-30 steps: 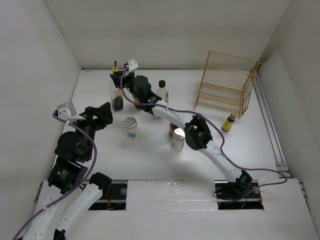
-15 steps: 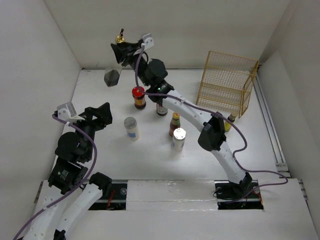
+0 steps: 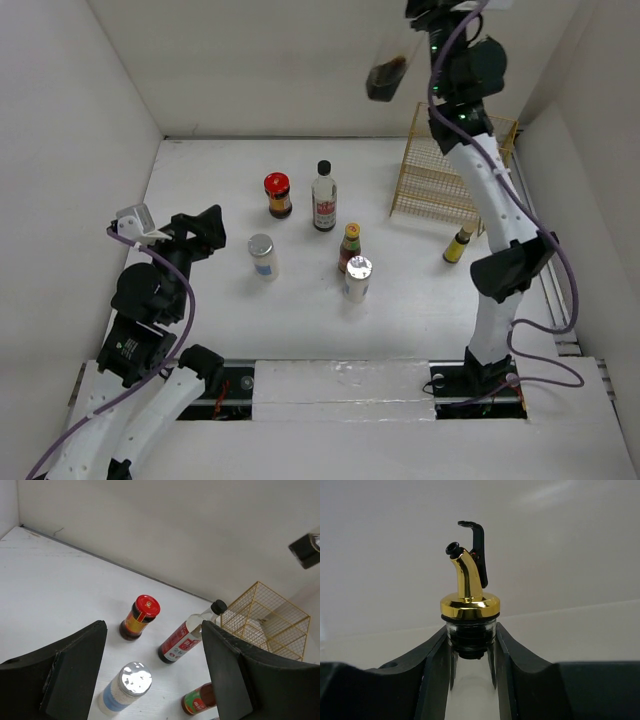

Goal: Organize the condiment bottles

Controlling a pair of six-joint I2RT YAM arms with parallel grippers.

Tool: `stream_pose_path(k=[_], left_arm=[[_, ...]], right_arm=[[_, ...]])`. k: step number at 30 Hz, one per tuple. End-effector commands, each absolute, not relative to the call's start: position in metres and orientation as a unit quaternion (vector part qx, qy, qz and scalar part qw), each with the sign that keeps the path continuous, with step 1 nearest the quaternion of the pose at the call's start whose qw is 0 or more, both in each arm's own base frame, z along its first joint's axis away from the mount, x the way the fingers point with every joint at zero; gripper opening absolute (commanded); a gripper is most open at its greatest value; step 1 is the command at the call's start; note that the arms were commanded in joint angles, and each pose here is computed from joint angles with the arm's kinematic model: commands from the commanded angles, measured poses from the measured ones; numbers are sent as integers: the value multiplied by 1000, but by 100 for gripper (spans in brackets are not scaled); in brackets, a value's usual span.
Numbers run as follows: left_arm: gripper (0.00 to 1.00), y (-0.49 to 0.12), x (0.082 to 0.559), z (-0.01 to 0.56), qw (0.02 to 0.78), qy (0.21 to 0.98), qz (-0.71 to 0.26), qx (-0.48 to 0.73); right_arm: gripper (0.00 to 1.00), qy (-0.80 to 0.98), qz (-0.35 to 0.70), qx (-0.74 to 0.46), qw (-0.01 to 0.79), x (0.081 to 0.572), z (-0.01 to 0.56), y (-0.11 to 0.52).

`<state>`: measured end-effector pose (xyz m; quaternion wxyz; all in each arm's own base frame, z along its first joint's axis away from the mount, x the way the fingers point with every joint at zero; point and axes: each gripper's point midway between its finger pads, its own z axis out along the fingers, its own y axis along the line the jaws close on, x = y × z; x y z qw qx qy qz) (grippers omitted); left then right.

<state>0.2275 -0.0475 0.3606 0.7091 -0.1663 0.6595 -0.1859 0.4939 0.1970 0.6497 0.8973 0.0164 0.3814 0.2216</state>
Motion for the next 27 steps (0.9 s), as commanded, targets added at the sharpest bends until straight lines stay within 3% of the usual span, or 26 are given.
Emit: stream_pose_path(k=[1, 10, 27], left_arm=[[72, -50, 230, 369, 718, 649, -192, -160], [72, -63, 241, 360, 704, 668, -197, -142], [72, -62, 245, 356, 701, 673, -186, -147]], right_arm=[[16, 336, 208, 37, 918, 457, 691, 155], [14, 394, 86, 80, 912, 501, 658, 61], [13, 453, 21, 115, 884, 581, 584, 24]])
